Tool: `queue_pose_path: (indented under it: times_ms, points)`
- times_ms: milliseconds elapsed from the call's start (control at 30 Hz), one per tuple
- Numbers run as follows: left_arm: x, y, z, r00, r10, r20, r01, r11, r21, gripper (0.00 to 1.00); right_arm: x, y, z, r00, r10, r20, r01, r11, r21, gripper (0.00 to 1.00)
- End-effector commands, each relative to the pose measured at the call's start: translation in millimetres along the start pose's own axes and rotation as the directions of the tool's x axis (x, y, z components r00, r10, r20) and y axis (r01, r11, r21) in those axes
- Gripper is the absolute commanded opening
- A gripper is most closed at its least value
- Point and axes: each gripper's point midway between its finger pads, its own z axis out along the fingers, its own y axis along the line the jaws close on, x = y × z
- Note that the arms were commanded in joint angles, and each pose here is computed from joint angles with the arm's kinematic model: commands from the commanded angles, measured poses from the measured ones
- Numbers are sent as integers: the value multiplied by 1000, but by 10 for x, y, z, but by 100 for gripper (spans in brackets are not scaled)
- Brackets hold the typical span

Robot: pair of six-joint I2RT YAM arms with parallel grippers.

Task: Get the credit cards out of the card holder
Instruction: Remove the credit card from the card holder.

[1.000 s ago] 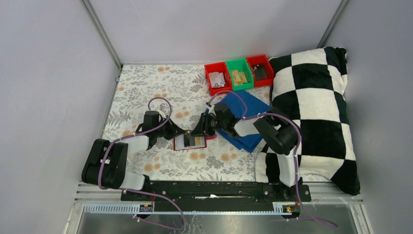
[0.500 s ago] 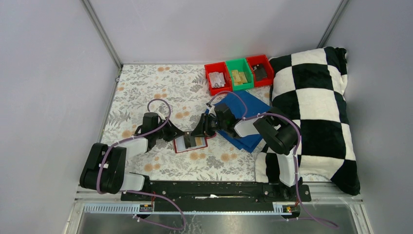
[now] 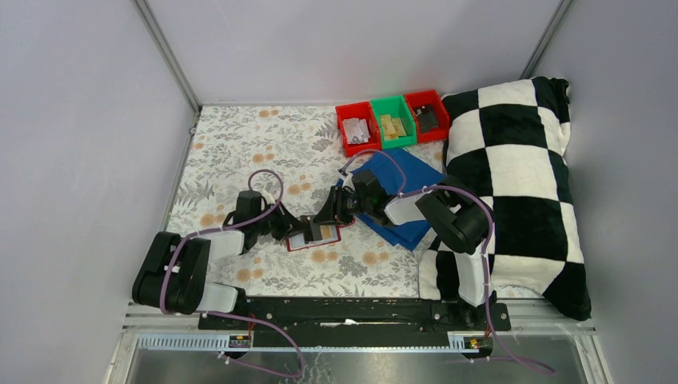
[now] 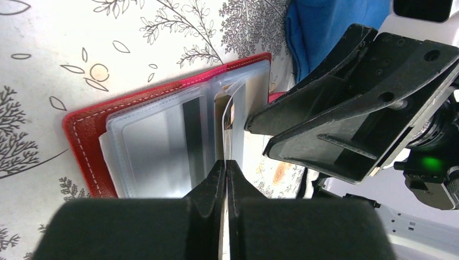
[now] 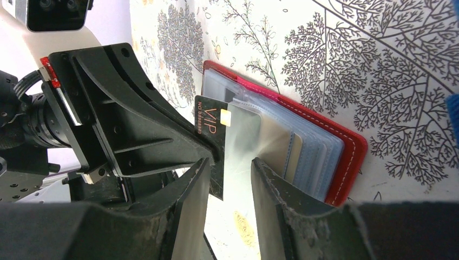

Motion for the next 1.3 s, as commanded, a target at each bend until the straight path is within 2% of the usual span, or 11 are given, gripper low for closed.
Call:
queue_pose_path:
  times_ms: [0, 233, 400, 500, 567, 667, 800, 867, 933, 1067, 1267]
  points:
    - [-75, -146, -19, 999, 51, 17, -51, 998, 33, 0, 297, -524, 33, 996, 68, -59, -58, 986, 156, 42]
    - [-262, 0, -176, 996, 63, 55, -53, 983, -176, 0, 304, -502, 12, 996, 61, -66, -50, 987, 152, 43]
    - [-452, -193, -392, 986, 126, 108, -101, 973, -209, 0, 265, -384, -38, 997, 38, -74, -29, 992, 122, 43]
    - [-607, -446, -558, 971, 205, 122, -179, 964, -195, 0, 120, -38, -190, 992, -99, -82, 105, 992, 68, 44]
    - [-672, -675, -668, 954, 273, 125, -253, 955, -151, 0, -3, 178, -341, 976, -204, -71, 209, 975, 71, 47]
    - [-681, -1042, -781, 928, 360, 98, -358, 933, -42, 0, -188, 510, -554, 952, -302, -39, 304, 952, 34, 57]
    - [-595, -1521, -890, 906, 421, 40, -422, 892, 160, 0, -425, 803, -804, 948, -319, -8, 318, 945, -75, 60]
    - [-633, -1695, -938, 900, 430, 63, -434, 877, 208, 0, -513, 965, -923, 949, -316, 18, 315, 937, -153, 60]
    - [-664, -1809, -976, 891, 444, 94, -453, 859, 240, 0, -543, 1182, -1056, 942, -331, 56, 334, 908, -254, 60]
    - [-622, -1919, -1009, 868, 483, 116, -493, 811, 314, 0, -583, 1463, -1208, 915, -381, 136, 404, 852, -333, 60]
    - [-544, -2077, -1078, 862, 492, 122, -495, 765, 412, 0, -620, 1744, -1312, 924, -324, 201, 381, 806, -453, 61]
